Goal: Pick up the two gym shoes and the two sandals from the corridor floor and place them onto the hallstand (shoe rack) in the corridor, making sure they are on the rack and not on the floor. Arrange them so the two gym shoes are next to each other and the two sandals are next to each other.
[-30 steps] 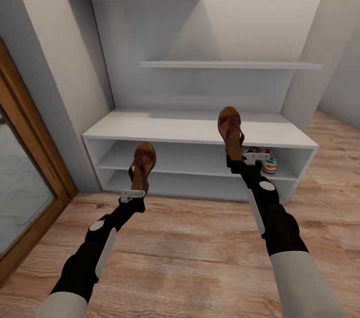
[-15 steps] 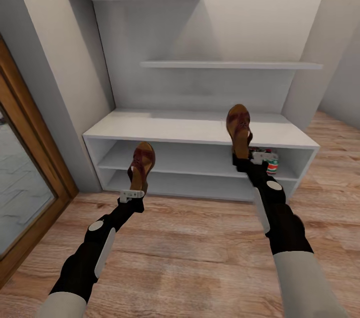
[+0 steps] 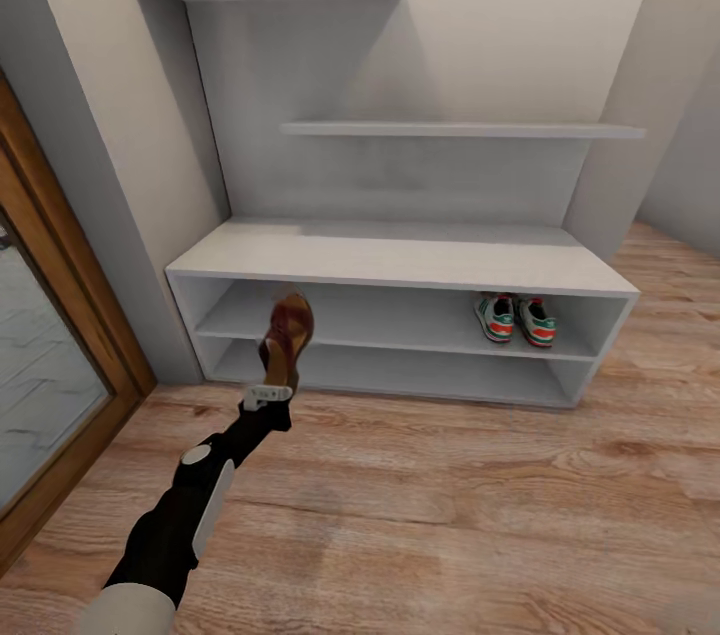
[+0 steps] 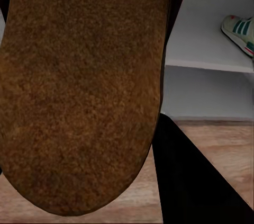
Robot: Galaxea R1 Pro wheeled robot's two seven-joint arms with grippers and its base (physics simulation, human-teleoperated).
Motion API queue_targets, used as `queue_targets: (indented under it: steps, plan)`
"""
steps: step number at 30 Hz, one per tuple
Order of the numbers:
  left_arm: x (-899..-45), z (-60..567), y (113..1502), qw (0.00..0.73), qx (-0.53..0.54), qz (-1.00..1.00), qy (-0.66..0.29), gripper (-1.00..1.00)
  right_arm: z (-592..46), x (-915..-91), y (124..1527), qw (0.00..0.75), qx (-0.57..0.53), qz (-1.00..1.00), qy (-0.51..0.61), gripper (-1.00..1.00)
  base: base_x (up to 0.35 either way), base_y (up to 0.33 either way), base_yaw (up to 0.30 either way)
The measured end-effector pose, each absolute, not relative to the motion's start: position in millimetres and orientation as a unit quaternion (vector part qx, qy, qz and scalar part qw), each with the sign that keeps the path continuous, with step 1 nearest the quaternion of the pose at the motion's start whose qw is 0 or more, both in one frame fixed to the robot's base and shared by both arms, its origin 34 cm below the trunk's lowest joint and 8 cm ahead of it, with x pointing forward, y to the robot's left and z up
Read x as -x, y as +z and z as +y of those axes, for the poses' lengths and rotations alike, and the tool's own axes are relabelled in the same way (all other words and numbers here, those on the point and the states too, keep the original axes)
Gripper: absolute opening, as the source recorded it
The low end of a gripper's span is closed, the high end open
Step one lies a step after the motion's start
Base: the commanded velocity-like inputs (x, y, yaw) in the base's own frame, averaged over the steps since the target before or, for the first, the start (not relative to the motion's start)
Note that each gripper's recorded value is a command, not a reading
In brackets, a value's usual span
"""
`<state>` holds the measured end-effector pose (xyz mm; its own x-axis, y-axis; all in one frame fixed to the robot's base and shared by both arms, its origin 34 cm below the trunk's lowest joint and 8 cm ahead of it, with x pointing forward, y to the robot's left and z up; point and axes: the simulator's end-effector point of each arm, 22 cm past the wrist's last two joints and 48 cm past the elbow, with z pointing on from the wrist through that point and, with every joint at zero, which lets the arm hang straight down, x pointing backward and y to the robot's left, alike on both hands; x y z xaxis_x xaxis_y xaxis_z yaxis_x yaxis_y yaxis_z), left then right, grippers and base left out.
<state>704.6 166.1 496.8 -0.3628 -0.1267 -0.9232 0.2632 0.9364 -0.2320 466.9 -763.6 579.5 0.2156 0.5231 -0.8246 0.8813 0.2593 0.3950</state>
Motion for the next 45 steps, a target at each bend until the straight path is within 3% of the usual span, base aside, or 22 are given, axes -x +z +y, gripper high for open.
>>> queue_targets:
  steps: [8,13,20,32,45]
  plan:
    - [-679,141,448,0.453,-0.036,0.869,-0.196,-1.0,-867,-372,697,0.538,-0.58,0.554,-0.259,-1.0,0.0,0.0,0.0]
    - [-665,107,429,0.361,-0.039,0.907,-0.213,-1.0,-885,-331,716,0.483,-0.562,0.572,-0.351,-1.0,0.0,0.0,0.0]
    - [-668,100,391,0.261,-0.051,0.953,-0.145,-1.0,-886,-324,714,0.464,-0.555,0.581,-0.373,-1.0,0.0,0.0,0.0]
    - [-684,93,401,0.302,-0.067,0.941,-0.14,-1.0,-886,-323,715,0.463,-0.554,0.58,-0.378,-1.0,0.006,0.0,0.0]
    - [-699,91,412,0.35,-0.067,0.924,-0.141,-1.0,-886,-323,714,0.461,-0.555,0.581,-0.377,-1.0,0.189,0.0,0.0]
